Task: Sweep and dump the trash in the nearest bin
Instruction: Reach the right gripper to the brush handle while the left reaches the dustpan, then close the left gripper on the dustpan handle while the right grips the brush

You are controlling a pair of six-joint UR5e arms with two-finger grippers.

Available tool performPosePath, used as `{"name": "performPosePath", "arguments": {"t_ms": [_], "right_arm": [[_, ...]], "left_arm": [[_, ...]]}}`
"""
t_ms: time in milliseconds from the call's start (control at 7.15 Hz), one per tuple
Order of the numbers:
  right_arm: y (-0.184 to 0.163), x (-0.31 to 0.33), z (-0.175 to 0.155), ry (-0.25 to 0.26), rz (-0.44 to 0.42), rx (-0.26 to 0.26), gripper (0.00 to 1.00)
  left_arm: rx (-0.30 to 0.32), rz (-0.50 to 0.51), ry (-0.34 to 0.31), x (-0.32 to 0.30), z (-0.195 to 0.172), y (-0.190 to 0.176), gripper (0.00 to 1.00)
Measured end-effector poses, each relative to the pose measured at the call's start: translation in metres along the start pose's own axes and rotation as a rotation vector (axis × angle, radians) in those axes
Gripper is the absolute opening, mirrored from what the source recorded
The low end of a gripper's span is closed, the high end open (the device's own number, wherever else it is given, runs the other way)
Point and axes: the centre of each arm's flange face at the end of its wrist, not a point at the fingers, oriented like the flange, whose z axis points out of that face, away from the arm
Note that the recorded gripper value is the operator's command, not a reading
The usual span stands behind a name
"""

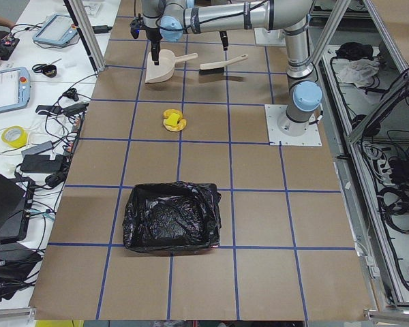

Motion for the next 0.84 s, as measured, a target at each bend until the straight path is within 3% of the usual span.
{"name": "performPosePath", "arguments": {"t_ms": [280,839], "right_arm": [[0.016,-0.026,0.021,0.007,-0.056,0.007,0.85],[0.031,-0.032,0.052,0.014,-0.075,-0.006,0.81]], "left_arm": [[-0.024,0.031,0.005,0.058,0.038,0.012,1.00],[-0.114,0.083,0.007,0.129,0.100,0.048,1.00]]}}
